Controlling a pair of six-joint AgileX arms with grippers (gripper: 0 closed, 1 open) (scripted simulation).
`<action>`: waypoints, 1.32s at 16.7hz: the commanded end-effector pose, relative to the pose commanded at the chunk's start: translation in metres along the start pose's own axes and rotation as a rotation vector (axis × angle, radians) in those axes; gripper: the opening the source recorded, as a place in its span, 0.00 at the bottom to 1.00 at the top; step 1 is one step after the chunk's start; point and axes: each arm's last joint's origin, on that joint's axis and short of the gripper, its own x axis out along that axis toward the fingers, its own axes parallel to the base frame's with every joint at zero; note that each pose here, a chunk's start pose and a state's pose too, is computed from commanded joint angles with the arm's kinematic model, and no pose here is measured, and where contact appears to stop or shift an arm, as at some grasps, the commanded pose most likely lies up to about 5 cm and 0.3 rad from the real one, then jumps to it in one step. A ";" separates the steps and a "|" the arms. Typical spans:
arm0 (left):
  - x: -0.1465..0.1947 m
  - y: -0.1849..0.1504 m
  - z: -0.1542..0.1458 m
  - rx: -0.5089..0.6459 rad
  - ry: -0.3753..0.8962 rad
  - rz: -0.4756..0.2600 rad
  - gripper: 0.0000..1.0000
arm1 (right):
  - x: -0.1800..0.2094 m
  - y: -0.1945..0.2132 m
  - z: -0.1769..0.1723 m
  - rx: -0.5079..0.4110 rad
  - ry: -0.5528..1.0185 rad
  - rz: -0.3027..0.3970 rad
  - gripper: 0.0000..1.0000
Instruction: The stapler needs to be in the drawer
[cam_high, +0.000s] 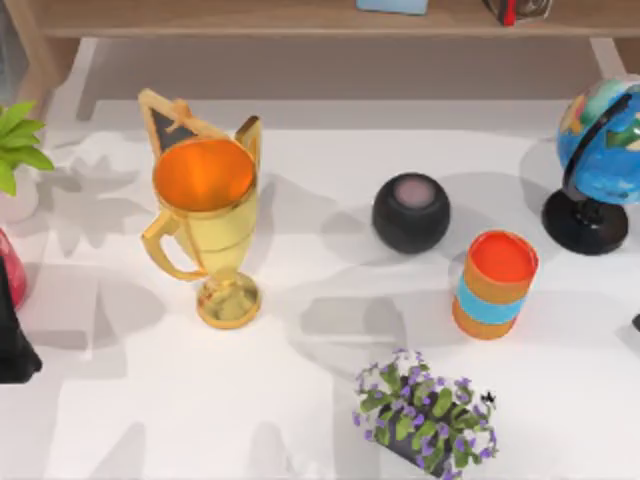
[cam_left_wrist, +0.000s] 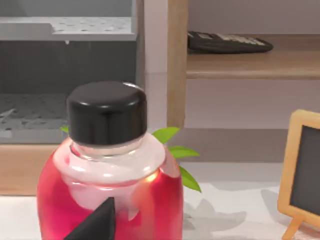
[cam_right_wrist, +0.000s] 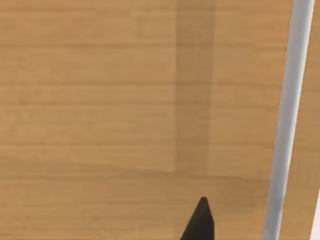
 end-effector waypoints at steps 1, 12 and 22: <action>0.000 0.000 0.000 0.000 0.000 0.000 1.00 | 0.000 0.000 0.000 0.000 0.000 0.000 0.83; 0.000 0.000 0.000 0.000 0.000 0.000 1.00 | 0.001 0.000 0.000 -0.001 -0.001 -0.001 1.00; 0.000 0.000 0.000 0.000 0.000 0.000 1.00 | -0.018 0.001 0.001 0.002 -0.004 0.002 1.00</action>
